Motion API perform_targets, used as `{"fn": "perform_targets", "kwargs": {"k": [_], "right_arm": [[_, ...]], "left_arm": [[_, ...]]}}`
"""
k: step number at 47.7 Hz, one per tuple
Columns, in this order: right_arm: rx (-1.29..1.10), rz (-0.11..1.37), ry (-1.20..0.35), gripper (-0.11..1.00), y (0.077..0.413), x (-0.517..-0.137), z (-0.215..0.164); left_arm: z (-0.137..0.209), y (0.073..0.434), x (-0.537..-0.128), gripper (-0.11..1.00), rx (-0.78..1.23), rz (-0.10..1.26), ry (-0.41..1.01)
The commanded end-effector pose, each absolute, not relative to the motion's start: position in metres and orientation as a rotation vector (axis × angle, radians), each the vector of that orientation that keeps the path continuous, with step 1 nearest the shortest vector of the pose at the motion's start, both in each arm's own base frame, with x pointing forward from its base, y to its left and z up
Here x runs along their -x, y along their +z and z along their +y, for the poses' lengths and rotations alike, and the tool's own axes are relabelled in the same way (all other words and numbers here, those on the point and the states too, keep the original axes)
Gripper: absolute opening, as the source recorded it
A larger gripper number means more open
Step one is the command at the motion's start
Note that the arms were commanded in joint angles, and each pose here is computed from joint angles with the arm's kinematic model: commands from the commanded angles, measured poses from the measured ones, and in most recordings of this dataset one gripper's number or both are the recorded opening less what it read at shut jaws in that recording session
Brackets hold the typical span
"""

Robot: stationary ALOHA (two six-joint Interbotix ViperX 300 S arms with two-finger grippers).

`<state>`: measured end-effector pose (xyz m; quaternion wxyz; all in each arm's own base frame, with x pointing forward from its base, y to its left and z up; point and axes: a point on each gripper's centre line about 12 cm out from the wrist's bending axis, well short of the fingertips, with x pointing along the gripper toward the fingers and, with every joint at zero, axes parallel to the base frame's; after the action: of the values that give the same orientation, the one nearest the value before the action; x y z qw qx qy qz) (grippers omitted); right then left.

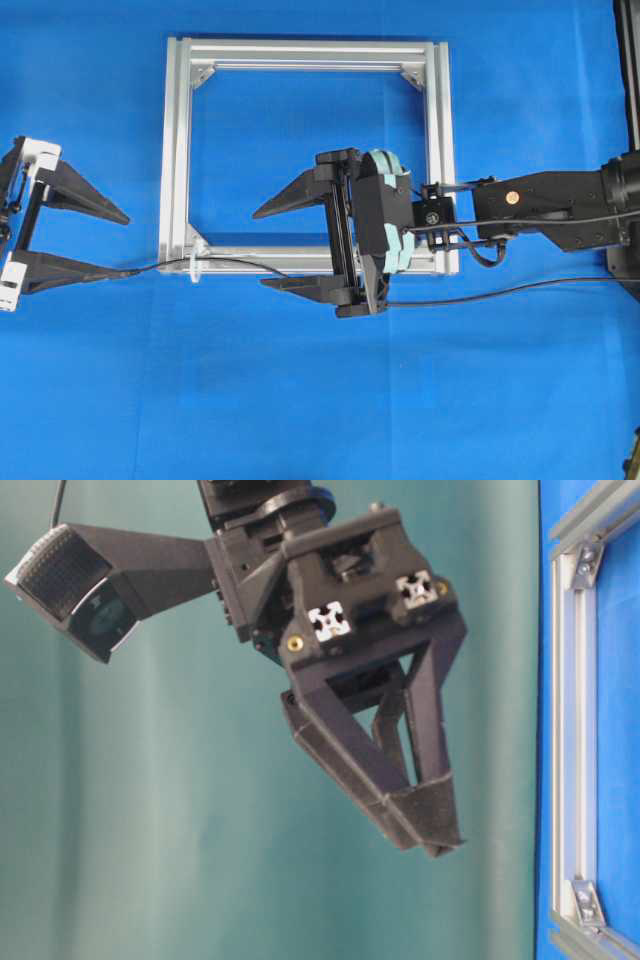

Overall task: Insert the wire through the string loop located on the left side.
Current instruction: 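Release the cable with the left gripper and move both grippers apart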

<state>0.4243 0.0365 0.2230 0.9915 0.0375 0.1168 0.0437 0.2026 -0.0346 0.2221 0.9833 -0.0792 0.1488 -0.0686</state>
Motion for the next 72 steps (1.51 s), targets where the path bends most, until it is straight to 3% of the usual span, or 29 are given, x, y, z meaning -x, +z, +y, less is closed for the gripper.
{"fn": "perform_targets", "kwargs": {"k": [1, 72], "right_arm": [[-0.081, 0.186, 0.092, 0.91, 0.2418, -0.4249, 0.0378], [-0.080, 0.195, 0.091, 0.91, 0.2408, -0.4247, 0.0377]], "left_arm": [[-0.0333, 0.2293, -0.2065, 0.68, 0.157, 0.275, -0.132], [-0.0291, 0.2285, -0.2066, 0.68, 0.159, 0.278, -0.112]]}}
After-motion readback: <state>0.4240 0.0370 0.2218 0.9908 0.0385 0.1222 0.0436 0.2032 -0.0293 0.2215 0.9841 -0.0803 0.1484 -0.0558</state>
